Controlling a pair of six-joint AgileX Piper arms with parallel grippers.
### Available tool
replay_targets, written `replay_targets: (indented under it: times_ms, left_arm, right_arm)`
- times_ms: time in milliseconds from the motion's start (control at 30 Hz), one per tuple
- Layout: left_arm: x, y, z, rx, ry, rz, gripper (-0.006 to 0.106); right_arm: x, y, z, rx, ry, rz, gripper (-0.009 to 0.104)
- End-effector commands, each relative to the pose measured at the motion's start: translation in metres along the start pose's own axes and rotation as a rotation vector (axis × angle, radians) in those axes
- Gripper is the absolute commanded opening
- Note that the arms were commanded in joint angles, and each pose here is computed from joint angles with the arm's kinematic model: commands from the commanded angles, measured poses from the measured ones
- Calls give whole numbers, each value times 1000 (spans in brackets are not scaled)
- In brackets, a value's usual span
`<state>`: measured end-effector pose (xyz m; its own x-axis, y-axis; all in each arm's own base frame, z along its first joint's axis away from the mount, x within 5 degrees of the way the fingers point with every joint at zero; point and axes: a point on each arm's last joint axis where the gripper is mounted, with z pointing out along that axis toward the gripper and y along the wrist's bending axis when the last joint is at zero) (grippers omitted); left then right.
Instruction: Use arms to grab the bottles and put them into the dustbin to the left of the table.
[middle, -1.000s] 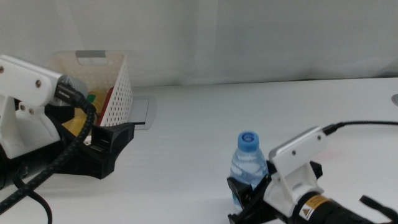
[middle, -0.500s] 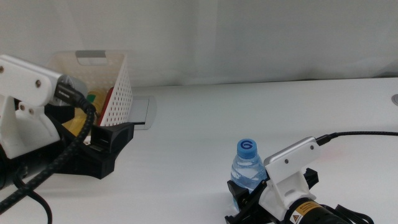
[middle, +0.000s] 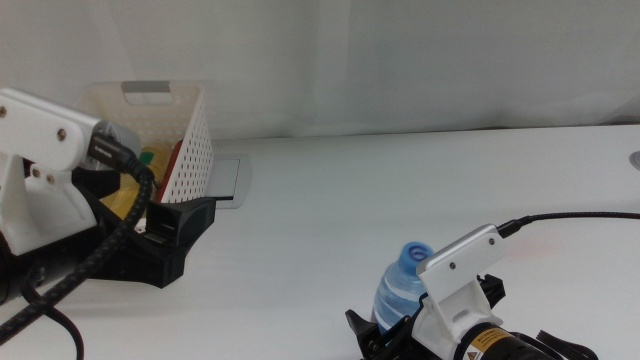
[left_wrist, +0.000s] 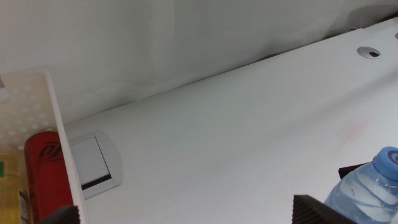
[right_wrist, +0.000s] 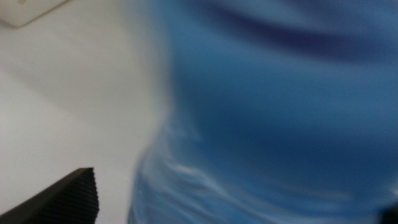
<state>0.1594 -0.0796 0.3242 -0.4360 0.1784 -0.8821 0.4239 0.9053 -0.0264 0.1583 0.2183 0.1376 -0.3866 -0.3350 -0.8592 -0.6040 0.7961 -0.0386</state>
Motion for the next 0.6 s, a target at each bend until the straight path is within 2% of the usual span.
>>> replay_targets:
  times_ms: [0,233,367,567]
  left_arm:
    - [1,-1,0,8,4,-6,88]
    - [1,-1,0,8,4,-6,88]
    - [1,-1,0,8,4,-6,88]
    - [0,-1,0,8,-8,-6,88]
  right_arm:
    - [1,1,1,-6,4,-12,103]
    - [-22,0,-20,-53,-57,20,103]
    - [-32,0,-36,-100,-45,-41,103]
    - [-45,-6,-65,-125,-40,-42,103]
